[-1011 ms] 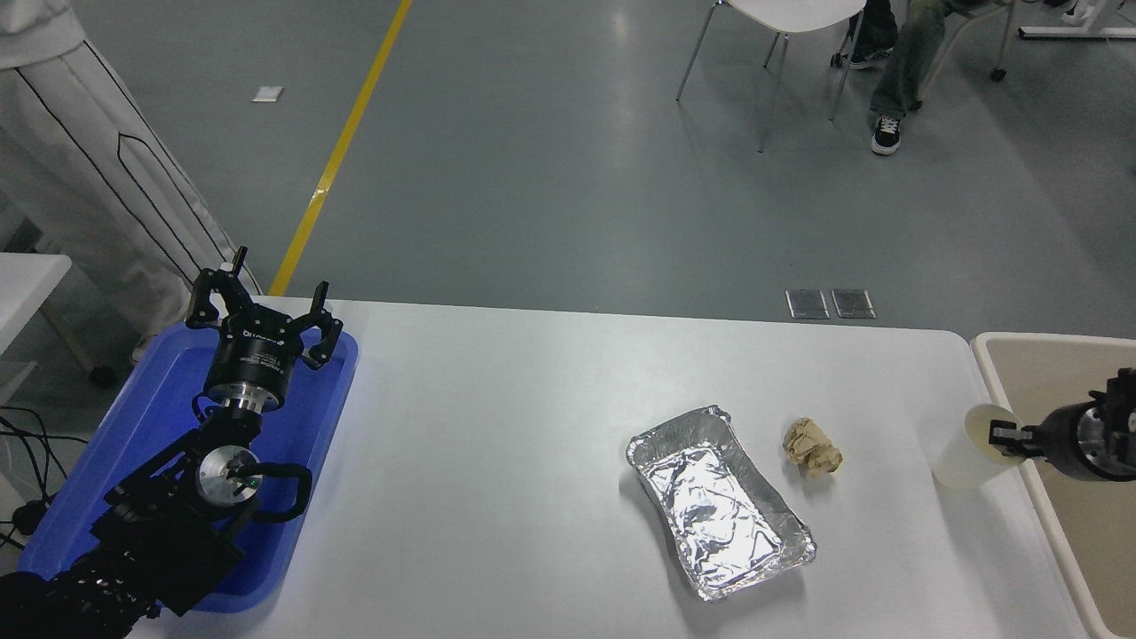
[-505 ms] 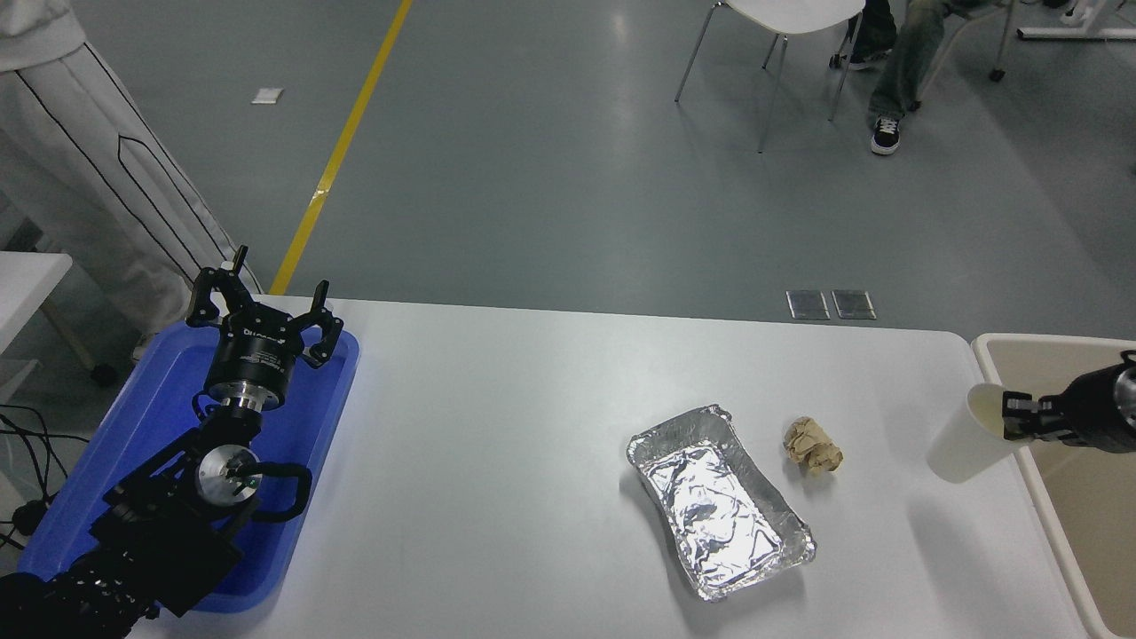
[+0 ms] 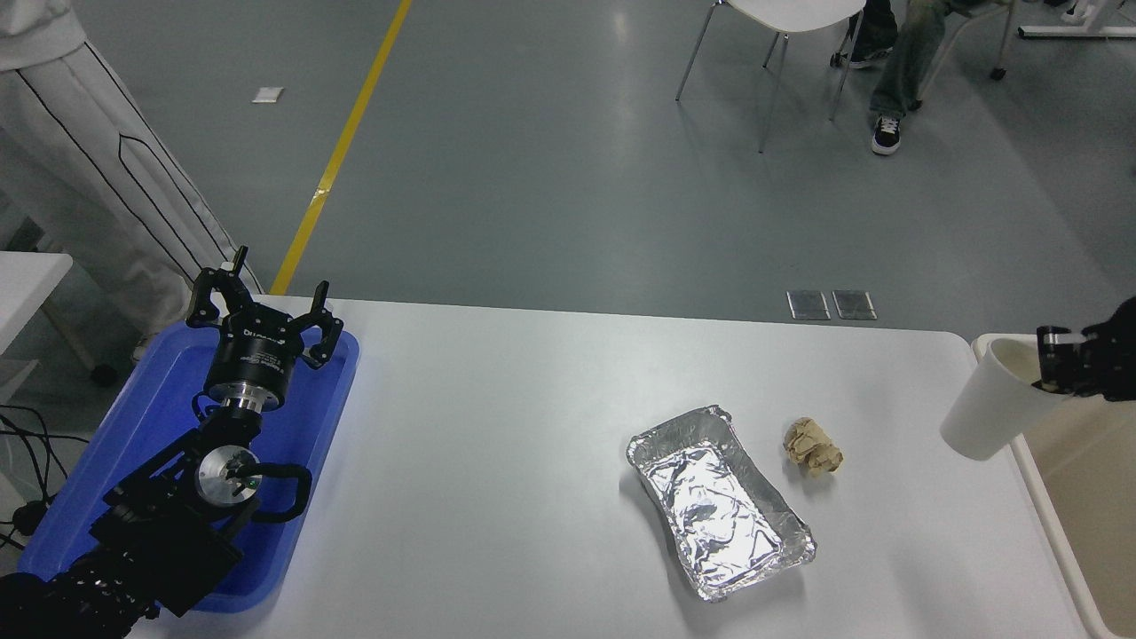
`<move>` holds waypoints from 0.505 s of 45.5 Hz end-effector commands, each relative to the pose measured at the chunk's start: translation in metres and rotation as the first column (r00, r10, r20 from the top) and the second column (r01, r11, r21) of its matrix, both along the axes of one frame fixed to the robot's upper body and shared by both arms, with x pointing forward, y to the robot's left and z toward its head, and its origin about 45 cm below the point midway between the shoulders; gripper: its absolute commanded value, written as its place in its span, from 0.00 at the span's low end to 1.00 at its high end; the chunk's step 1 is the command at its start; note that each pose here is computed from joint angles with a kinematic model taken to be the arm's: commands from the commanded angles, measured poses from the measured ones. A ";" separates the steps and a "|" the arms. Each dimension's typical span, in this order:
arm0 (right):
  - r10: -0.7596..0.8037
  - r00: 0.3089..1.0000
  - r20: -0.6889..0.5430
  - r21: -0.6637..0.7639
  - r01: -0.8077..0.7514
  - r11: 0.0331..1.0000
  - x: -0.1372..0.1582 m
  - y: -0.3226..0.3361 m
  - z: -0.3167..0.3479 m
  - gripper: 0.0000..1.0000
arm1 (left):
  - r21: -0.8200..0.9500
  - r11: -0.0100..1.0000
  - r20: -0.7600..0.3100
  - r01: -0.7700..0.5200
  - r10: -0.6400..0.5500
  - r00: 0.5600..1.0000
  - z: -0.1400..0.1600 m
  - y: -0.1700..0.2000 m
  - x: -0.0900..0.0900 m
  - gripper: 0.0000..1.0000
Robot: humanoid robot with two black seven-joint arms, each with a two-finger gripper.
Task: Pick up paper cup place in dustbin
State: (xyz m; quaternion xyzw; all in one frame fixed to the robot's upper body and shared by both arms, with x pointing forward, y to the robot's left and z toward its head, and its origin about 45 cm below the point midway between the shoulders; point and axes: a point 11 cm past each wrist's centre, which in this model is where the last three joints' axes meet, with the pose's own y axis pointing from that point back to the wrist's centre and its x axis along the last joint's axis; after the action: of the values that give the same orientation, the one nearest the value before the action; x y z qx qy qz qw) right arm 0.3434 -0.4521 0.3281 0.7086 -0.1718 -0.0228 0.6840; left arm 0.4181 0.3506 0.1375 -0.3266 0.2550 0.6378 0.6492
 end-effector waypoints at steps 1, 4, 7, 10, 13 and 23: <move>0.002 0.998 0.069 -0.022 -0.001 1.000 0.007 0.002 0.055 0.00 | -0.001 1.000 0.000 0.000 0.000 1.000 0.000 -0.001 0.000 1.00; 0.006 0.995 0.103 -0.030 -0.003 1.000 0.010 0.002 0.069 0.00 | 0.000 1.000 0.000 -0.001 0.001 1.000 0.000 0.000 0.000 1.00; 0.011 0.991 0.134 -0.038 -0.006 0.999 0.013 0.004 0.083 0.00 | 0.001 1.000 0.000 0.000 0.000 1.000 0.000 0.000 0.000 1.00; 0.013 0.988 0.155 -0.048 -0.005 0.999 0.013 0.003 0.093 0.00 | 0.000 1.000 0.000 -0.001 0.001 1.000 0.000 0.000 0.000 1.00; 0.010 0.986 0.165 -0.055 -0.001 0.998 0.013 0.002 0.099 0.00 | -0.001 1.000 0.000 0.000 0.000 1.000 0.000 -0.001 0.000 1.00; 0.026 0.988 0.151 -0.090 -0.012 0.996 0.015 0.005 0.101 0.00 | 0.001 1.000 0.000 0.000 0.000 1.000 0.000 0.000 0.000 1.00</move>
State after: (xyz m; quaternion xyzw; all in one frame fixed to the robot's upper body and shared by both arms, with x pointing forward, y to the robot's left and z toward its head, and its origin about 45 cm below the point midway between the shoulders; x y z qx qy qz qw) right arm 0.3564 -0.4494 0.4136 0.6906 -0.2157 0.0340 0.6895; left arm 0.4181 0.3505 0.1374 -0.3267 0.2551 0.6377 0.6492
